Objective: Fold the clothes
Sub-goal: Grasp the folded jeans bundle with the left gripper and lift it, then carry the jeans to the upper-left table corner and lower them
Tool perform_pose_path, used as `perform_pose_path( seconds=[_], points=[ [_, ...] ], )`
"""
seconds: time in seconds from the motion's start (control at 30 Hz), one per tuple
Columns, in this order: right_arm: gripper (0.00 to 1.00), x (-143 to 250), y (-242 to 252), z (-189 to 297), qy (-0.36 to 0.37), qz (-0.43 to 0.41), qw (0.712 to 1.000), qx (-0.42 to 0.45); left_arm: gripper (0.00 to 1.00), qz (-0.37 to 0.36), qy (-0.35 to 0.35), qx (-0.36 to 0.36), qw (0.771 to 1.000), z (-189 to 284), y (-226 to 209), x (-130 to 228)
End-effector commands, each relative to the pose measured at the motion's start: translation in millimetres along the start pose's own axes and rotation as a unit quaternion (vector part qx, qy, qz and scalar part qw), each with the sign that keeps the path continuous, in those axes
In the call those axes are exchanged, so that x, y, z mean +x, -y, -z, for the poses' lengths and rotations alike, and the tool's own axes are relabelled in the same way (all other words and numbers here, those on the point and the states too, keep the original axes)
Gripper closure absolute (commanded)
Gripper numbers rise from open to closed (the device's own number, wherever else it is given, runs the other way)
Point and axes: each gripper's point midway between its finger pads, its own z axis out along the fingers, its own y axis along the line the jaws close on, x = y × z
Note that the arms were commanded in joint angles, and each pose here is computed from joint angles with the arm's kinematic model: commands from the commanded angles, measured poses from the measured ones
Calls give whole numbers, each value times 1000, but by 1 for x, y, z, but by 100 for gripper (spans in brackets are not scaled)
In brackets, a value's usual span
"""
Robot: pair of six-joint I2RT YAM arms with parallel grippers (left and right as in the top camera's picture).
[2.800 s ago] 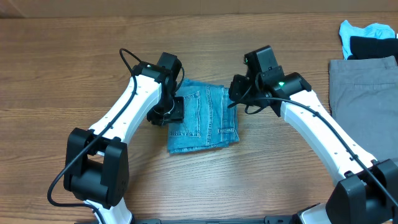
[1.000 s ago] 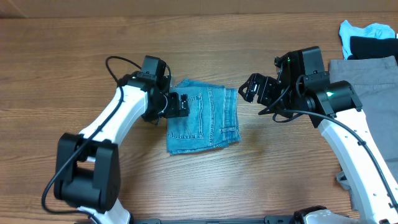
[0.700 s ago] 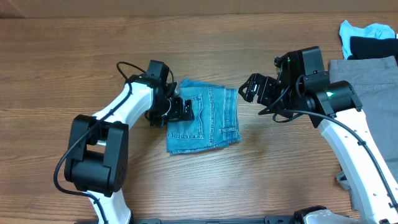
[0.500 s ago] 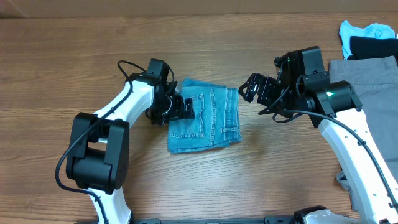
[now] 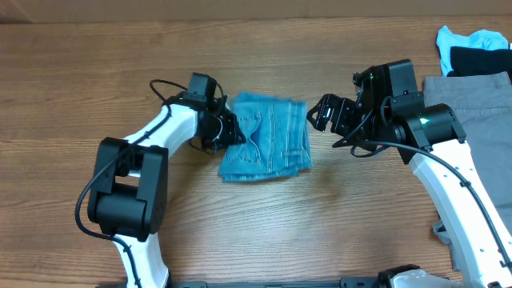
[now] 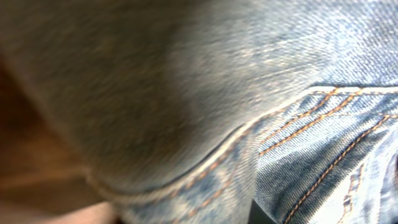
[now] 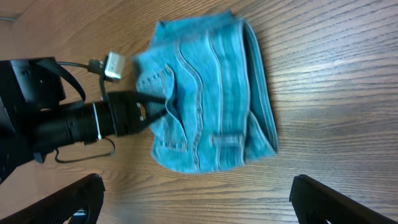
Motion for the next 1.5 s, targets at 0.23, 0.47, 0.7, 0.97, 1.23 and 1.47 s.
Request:
perform_pose_path(
  seconds=[0.23,0.47,0.7,0.97,1.23,1.47],
  points=[
    [0,-3,-1,3,11,8,1000,2,73,354,199,-63,912,92,-201,-87],
    [0,-7,-2,3,19,11,1000,3,59,515,285,-40,807,166,-311,-80],
    [0,-9,-1,-4,16,10,1000,4,60,546,294,-37,783,180,-333,-70],
    [0,-7,-8,-18,4,14,1000,2,55,539,329,-22,775,167,-299,-106],
    [0,-7,-6,-21,1,1,1000,4,41,428,437,-28,790,152,-266,-174],
    [0,-7,-6,-21,1,1,1000,4,41,388,447,-78,802,141,-309,-185]
  ],
)
